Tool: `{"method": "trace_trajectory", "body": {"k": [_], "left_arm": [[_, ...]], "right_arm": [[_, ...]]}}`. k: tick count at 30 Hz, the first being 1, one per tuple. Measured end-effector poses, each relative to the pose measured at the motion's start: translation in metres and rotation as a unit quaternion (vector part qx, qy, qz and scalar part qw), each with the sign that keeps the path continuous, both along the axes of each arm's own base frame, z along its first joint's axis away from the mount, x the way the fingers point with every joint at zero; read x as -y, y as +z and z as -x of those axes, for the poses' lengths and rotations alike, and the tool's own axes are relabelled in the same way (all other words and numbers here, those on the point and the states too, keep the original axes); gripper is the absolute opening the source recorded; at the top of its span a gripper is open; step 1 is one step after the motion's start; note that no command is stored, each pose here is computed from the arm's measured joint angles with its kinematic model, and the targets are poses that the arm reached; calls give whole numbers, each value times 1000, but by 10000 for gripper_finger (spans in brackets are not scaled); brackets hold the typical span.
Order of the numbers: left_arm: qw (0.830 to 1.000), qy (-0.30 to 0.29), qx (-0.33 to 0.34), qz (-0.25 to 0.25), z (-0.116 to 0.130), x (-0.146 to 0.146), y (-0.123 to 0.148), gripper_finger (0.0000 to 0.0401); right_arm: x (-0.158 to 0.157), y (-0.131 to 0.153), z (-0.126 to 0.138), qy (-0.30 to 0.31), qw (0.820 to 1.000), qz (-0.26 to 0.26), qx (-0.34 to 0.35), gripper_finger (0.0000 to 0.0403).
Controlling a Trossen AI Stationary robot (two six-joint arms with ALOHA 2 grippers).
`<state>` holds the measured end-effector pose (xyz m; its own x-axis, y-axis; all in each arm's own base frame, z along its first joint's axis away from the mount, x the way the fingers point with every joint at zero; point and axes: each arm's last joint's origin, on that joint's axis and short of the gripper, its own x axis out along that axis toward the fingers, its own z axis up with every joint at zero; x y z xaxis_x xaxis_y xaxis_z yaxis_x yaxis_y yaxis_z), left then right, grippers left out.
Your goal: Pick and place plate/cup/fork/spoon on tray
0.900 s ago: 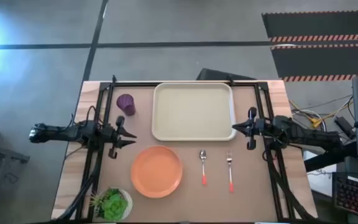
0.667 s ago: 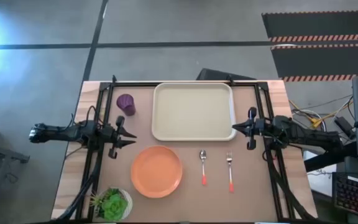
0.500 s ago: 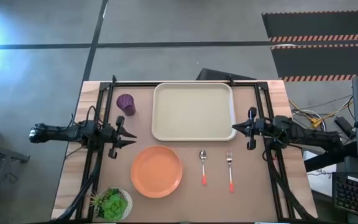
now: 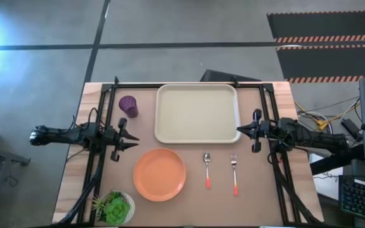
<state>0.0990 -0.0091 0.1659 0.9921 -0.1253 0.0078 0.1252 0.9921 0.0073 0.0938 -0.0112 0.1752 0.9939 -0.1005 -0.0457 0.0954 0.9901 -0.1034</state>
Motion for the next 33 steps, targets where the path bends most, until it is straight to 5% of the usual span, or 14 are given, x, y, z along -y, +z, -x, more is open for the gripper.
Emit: {"method": "trace_trajectory", "body": {"k": [33], "left_arm": [[1000, 0, 0, 0, 0, 0, 0, 73]], "right_arm": [[0, 0, 0, 0, 1000, -5, 1, 9]]}}
